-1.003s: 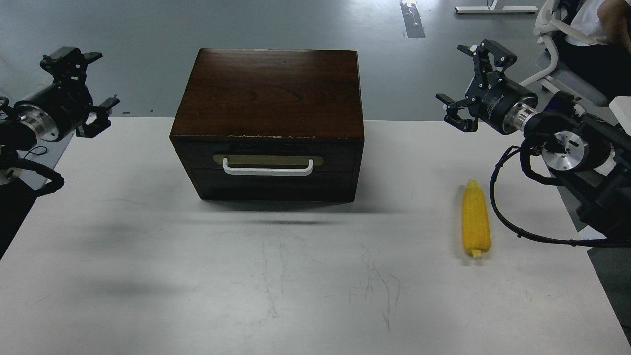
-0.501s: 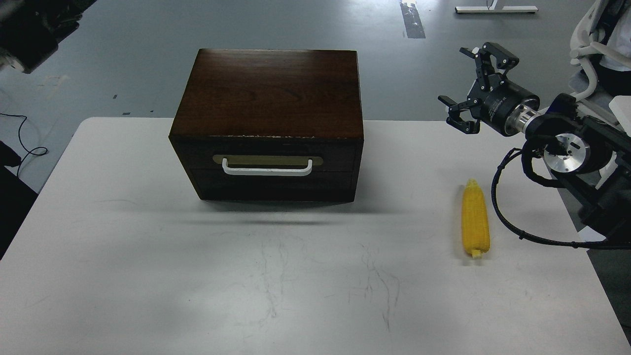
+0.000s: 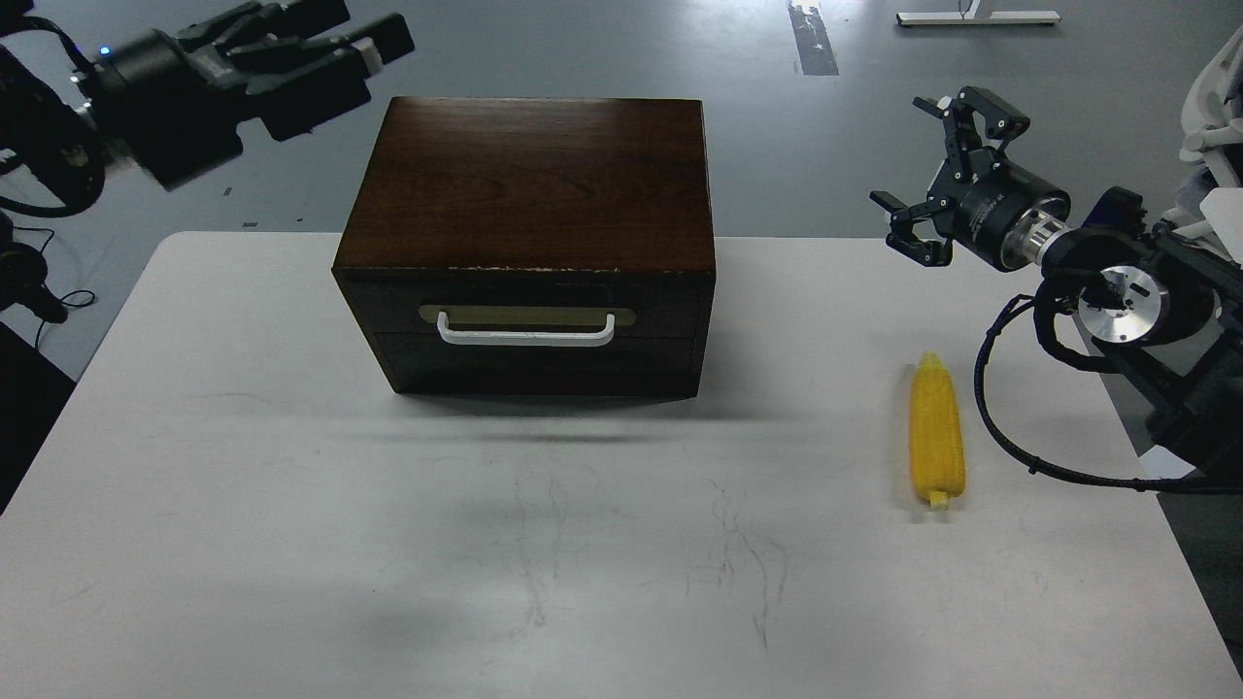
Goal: Put corn in drawer with both arms
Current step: 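Move the left gripper toward the white drawer handle of the wooden box, then lower the left gripper and hook it onto the white drawer handle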
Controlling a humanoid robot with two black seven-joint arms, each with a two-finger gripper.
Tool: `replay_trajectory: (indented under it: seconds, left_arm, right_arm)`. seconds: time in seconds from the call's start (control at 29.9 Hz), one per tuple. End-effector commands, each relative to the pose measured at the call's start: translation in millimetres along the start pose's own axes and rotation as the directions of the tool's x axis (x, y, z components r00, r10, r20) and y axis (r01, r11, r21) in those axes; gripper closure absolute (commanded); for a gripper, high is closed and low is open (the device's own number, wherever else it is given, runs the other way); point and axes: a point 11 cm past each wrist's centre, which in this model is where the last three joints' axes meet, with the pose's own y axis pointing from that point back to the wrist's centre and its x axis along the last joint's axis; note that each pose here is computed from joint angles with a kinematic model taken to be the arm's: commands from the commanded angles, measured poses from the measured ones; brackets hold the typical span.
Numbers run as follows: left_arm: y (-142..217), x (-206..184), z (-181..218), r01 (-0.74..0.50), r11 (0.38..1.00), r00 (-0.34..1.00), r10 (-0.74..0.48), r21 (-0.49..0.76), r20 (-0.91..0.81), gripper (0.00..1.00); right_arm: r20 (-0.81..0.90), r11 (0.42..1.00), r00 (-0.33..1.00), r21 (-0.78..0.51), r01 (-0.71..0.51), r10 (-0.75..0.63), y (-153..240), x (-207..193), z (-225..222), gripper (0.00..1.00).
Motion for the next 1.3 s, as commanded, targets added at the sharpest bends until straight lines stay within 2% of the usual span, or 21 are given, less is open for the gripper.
replay_trajectory:
  seconds: [0.0,0.1,0.27,0.37,0.64,0.74,1.27]
  left_arm:
    - [-10,-12,18,0.066,0.995,0.989,-0.057,-0.069,0.134,0.03]
    - [-15,-23,30,0.122,0.986,0.969,-0.094,-0.110,0.230,0.03]
    - [-16,-44,32,0.239,0.965,0.901,-0.178,-0.110,0.395,0.03]
    - [-17,-56,34,0.278,0.953,0.879,-0.203,-0.118,0.432,0.03]
    - [-20,-83,44,0.338,0.928,0.873,-0.249,-0.154,0.418,0.03]
    - [-17,-96,45,0.393,0.907,0.836,-0.284,-0.150,0.469,0.03]
    - [-19,-124,51,0.439,0.881,0.837,-0.329,-0.176,0.438,0.03]
  right_arm:
    - [-0.002,1.000,1.000,0.001,-0.002,0.002,1,1,-1,0.00]
    - [-0.002,1.000,1.000,0.004,-0.005,0.005,1,2,-2,0.00]
    - [-0.002,1.000,1.000,0.004,-0.005,0.005,1,2,-2,0.00]
    - [-0.002,1.000,1.000,0.004,-0.005,0.005,1,2,-2,0.00]
    - [0.002,1.000,1.000,0.001,-0.008,0.008,2,4,1,0.00]
    - [0.003,1.000,1.000,-0.002,-0.011,0.011,3,5,3,0.00]
    - [0.008,1.000,1.000,-0.001,-0.029,0.029,4,8,4,0.00]
